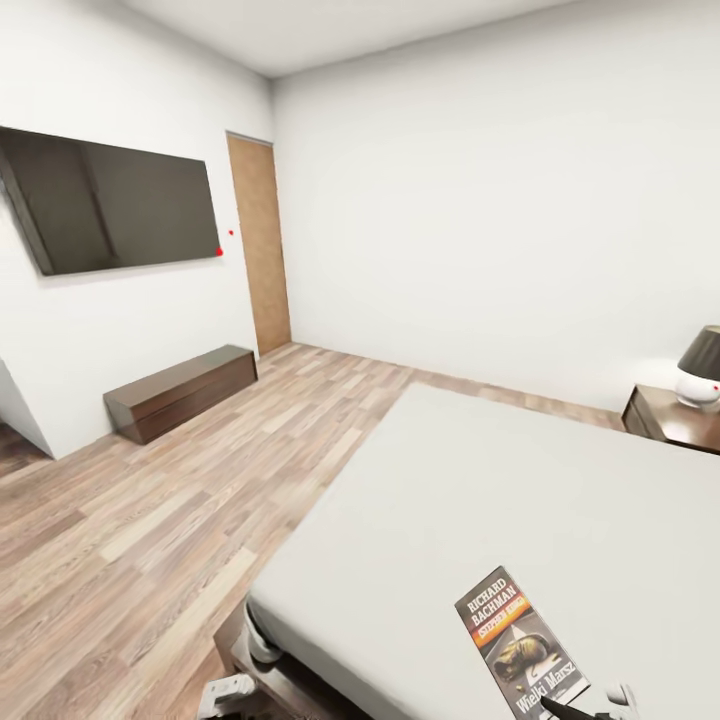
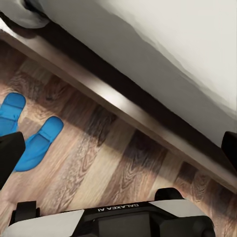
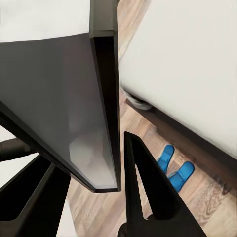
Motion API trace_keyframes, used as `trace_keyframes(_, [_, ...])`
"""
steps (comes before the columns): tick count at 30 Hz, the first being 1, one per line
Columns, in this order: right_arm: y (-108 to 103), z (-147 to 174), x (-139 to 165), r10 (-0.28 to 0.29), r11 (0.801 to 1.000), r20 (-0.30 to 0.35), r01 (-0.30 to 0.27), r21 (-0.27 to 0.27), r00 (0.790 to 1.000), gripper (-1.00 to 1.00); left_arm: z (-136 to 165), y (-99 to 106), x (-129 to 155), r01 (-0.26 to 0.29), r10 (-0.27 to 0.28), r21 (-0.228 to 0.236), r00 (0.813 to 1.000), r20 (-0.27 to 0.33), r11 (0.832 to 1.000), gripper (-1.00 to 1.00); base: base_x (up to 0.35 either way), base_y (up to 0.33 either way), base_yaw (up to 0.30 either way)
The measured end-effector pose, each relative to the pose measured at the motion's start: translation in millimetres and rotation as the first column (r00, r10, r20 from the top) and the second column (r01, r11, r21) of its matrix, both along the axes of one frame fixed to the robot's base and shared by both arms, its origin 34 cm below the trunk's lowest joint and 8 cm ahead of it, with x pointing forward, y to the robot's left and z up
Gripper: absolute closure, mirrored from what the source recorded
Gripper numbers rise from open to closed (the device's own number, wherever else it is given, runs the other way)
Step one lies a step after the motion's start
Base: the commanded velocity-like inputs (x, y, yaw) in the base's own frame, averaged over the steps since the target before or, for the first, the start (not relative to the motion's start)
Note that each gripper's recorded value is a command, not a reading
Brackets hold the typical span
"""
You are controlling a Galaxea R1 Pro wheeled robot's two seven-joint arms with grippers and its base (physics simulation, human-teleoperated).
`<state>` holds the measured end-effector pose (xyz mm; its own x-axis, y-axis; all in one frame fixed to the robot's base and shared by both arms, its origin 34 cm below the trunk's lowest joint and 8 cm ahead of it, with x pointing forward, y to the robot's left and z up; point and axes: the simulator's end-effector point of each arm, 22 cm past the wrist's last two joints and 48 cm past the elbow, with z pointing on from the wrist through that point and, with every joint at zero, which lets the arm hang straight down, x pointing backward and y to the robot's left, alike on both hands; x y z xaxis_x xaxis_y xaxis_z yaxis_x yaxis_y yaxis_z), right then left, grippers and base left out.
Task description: In the bedroom, move the book from the bed onto either nightstand, and place the two sandals side by side next to the bed.
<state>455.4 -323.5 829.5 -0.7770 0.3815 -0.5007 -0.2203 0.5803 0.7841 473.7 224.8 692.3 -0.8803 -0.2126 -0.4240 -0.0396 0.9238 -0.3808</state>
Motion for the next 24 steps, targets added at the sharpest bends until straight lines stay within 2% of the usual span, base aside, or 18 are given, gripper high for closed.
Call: trace_keyframes(24, [0.0,0.0,0.1,0.000,1.000,0.000,0.000,0.000,1.000,1.00,0.0,0.0,0.0,0.000,0.000,0.000,1.000,0.000,1.000,-1.00,0.000,0.000,0.292])
